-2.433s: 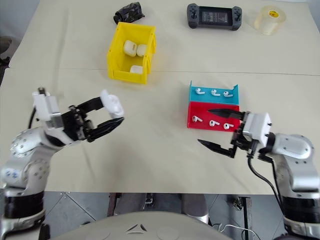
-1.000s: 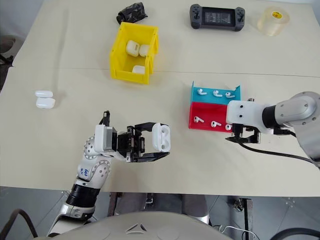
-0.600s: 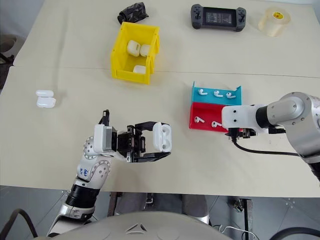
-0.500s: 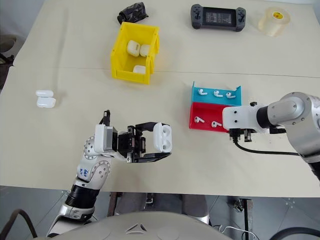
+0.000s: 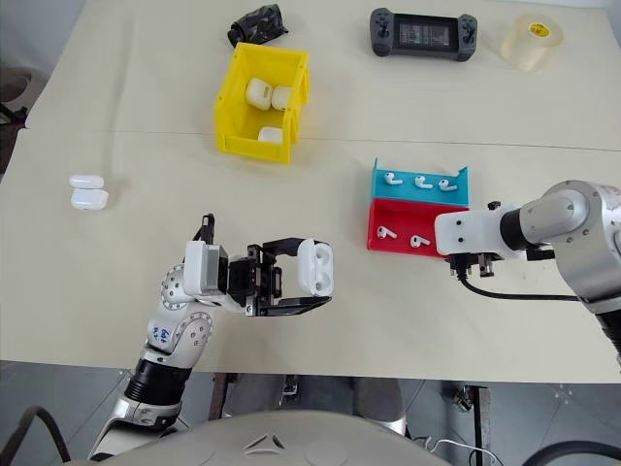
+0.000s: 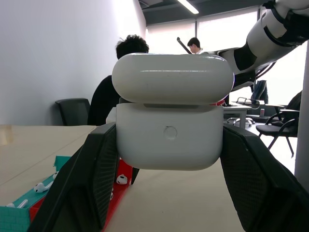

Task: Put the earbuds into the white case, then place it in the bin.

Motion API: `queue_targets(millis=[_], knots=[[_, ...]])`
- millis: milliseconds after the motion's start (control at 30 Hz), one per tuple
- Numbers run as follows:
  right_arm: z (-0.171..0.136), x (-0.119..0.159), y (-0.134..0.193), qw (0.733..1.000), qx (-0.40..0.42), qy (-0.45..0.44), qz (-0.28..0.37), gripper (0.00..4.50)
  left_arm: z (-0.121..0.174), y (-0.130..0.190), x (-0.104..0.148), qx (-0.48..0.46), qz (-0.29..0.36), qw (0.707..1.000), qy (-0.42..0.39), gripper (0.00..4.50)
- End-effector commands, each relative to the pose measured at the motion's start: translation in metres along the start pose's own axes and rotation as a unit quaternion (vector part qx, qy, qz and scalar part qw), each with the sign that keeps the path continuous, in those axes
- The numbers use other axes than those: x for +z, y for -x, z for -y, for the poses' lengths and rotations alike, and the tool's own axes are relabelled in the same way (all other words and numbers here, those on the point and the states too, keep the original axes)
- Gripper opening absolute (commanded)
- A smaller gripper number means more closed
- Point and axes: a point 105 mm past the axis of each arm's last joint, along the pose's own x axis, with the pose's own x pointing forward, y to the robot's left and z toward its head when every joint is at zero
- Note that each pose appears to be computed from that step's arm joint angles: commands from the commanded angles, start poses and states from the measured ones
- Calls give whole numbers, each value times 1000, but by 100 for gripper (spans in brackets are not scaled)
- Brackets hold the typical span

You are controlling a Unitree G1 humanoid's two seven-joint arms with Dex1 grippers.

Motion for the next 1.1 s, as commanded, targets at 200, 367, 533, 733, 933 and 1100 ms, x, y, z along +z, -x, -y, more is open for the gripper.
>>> queue_targets(millis=[200,367,533,733,933,1100], knots=[[7,0,1,1000,-7,19,-1,155,2,-5,12,-8,18,1000,-19,279],[7,2,-2,1000,-5,20,5,155,2,-5,12,-7,17,1000,-19,279],[7,4,-4,1000,-4,23,9,155,2,-4,11,-8,15,1000,-17,279],[6,6,-6,1000,-3,20,16,51,1,-3,11,-9,11,1000,-14,279],[6,7,-7,1000,-6,15,24,51,2,-2,10,-10,8,1000,-10,279],[12,18,5,997,-32,-11,71,51,2,0,9,-8,6,1000,-8,279]])
